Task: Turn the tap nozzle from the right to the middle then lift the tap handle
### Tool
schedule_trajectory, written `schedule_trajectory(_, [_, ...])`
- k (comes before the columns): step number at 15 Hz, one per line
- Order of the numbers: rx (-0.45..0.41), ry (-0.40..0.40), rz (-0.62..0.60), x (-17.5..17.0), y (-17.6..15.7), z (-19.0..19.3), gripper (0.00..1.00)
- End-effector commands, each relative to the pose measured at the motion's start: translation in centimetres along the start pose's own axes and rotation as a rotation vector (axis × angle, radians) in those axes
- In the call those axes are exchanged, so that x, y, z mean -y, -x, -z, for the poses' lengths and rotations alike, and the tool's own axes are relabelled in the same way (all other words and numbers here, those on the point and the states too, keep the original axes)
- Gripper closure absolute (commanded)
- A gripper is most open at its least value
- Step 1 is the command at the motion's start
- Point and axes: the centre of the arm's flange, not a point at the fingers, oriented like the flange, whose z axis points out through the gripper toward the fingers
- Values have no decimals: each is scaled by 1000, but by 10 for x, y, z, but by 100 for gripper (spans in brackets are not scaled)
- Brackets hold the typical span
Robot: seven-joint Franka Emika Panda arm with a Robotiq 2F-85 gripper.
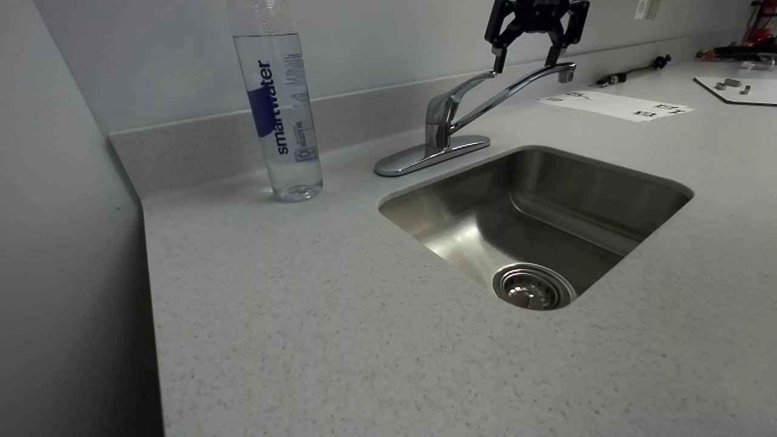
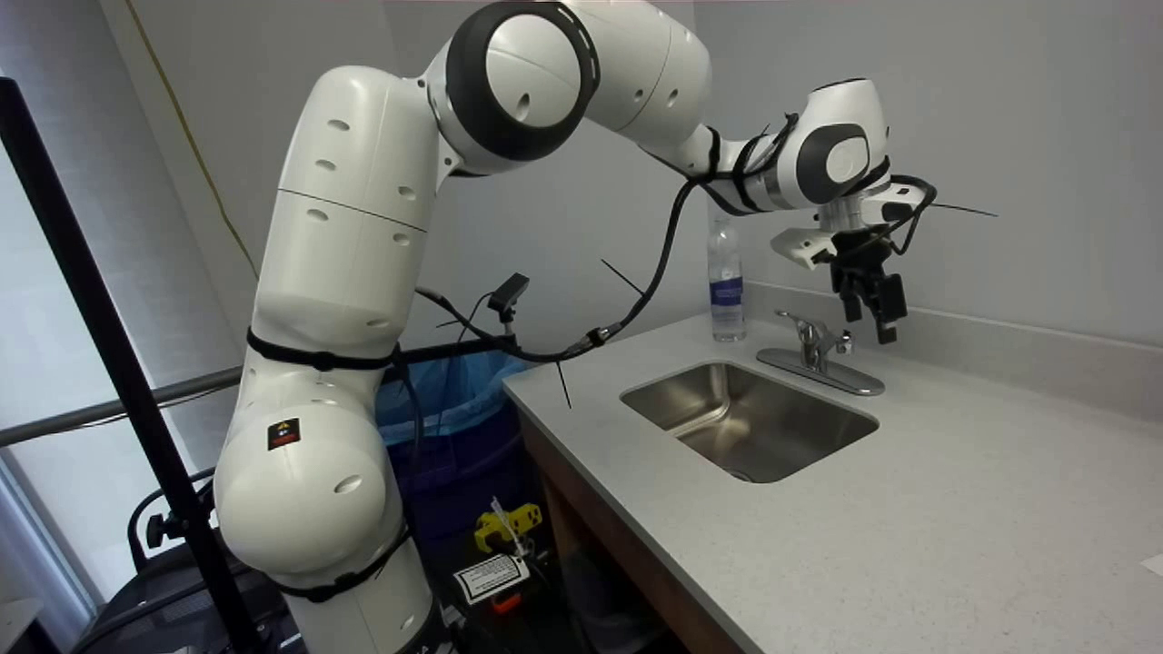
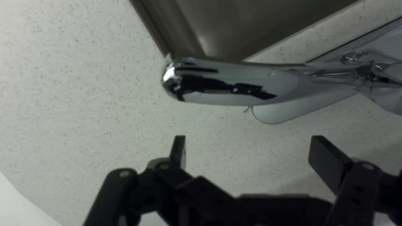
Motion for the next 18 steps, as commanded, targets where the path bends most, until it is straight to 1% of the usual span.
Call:
schedule_trajectory(1, [-3, -7, 0, -4, 8, -5, 0])
schedule_trajectory(10, [25, 11, -1, -32, 22, 2, 0])
schedule_trajectory(14, [43, 25, 34, -45, 38, 5, 0])
schedule_trajectory(18, [35, 10, 64, -48, 52, 7, 0])
